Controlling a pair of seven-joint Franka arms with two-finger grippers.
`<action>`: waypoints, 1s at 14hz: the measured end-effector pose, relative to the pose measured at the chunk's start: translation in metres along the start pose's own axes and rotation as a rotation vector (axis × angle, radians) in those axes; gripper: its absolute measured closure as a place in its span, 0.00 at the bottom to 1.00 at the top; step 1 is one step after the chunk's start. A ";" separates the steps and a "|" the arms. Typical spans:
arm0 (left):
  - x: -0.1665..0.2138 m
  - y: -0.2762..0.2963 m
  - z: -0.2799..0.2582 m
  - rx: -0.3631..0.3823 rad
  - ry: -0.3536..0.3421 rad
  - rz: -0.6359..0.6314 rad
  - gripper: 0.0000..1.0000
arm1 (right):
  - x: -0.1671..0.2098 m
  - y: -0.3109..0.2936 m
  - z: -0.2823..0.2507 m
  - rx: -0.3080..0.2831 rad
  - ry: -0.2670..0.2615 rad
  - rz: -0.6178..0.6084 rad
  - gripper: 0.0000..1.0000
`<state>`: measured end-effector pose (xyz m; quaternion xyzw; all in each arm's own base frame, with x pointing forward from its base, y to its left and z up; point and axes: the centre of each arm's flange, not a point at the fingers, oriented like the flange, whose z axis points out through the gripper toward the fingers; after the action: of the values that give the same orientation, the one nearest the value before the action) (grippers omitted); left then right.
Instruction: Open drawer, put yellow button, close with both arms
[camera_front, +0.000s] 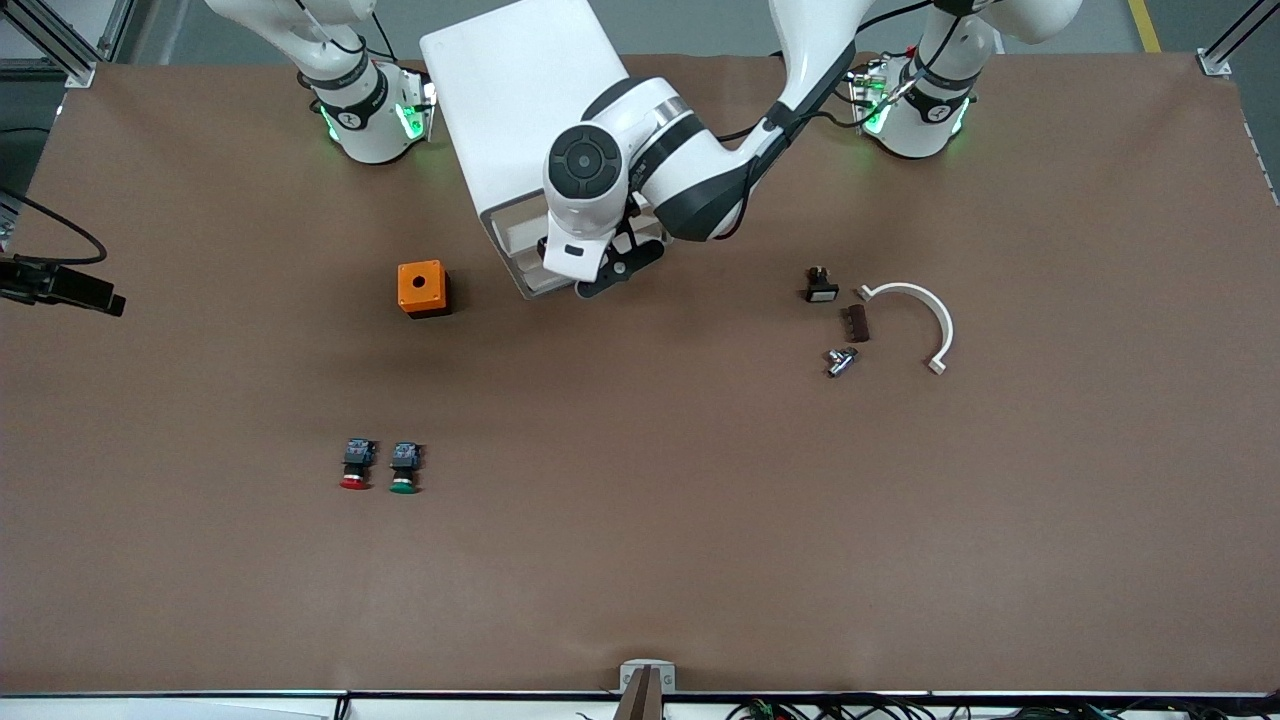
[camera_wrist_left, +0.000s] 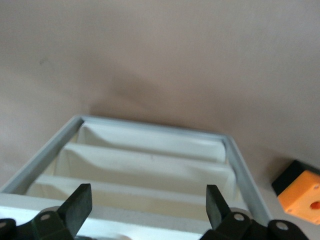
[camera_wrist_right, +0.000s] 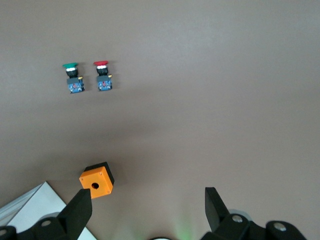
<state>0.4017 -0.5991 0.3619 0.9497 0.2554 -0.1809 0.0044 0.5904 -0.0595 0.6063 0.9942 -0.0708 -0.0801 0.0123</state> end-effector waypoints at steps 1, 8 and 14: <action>-0.003 0.000 0.004 0.005 -0.017 -0.003 0.00 | -0.004 -0.001 -0.001 0.000 -0.017 -0.002 0.00; 0.003 -0.004 0.015 0.011 -0.129 -0.056 0.00 | -0.031 0.006 -0.019 0.038 -0.021 0.005 0.00; 0.055 -0.012 -0.012 -0.005 0.040 -0.076 0.00 | -0.082 0.000 -0.042 0.063 0.071 -0.018 0.00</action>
<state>0.4444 -0.5607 0.3555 0.9428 0.2916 -0.1614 -0.0053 0.5170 -0.0477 0.6605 0.9969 -0.0639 -0.0429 -0.0172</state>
